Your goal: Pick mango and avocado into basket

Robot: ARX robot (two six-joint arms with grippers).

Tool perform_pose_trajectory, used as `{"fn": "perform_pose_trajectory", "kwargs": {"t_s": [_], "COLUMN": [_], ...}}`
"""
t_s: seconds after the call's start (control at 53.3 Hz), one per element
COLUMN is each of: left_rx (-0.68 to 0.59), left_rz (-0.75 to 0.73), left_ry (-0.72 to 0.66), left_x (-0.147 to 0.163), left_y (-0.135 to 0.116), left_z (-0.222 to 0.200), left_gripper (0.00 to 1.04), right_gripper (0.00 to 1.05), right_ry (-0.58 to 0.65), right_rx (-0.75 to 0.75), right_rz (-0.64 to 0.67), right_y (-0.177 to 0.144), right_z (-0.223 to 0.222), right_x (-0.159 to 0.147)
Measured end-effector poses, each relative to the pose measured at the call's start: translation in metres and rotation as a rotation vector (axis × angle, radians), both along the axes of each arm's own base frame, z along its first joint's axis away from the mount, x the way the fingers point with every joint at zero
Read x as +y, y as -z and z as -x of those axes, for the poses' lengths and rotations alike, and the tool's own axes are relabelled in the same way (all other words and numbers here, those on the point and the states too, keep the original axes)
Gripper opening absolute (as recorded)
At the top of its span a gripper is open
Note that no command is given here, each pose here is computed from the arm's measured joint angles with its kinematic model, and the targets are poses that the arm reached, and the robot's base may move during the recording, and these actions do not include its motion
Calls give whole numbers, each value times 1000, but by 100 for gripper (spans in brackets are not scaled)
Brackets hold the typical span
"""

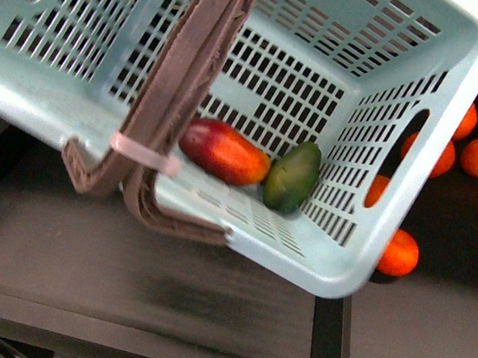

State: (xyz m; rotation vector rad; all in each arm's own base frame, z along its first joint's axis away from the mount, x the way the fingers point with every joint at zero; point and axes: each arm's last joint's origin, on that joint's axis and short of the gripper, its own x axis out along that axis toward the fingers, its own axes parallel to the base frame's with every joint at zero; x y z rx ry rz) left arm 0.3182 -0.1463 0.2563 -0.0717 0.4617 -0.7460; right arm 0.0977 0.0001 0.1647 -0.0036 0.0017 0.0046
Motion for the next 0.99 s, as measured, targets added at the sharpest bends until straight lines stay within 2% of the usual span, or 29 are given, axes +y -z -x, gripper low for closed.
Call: {"fn": "perform_pose_trajectory", "kwargs": {"t_s": [0.056,0.15,0.375,0.431,0.563,0.825,0.919,0.994], "left_rx": [-65,-35,148,235,357,477,526,529], "left_rz": [-31,21,223,306,460,821,986,1048], "left_ry": [-33,-194,-670,-868,-1157,-1329,-1364,-1384], "left_x": [-2,3,26,39,53,62,62,64], "left_y": [7,10,10,14,20,16,22,31], "left_z": [-24,-57,-139,-165,-195,-231,-245,-252], "left_gripper": [12,12,12,12,12,12,12,12], "right_gripper": [97,97,97,97,97,97,97,97], "right_ry": [0,0,0,0,0,0,0,0], "right_rx": [0,0,0,0,0,0,0,0], "right_rz": [0,0,0,0,0,0,0,0], "right_y": [0,0,0,0,0,0,0,0], "right_z": [0,0,0,0,0,0,0,0], "right_x": [0,0,0,0,0,0,0,0]}}
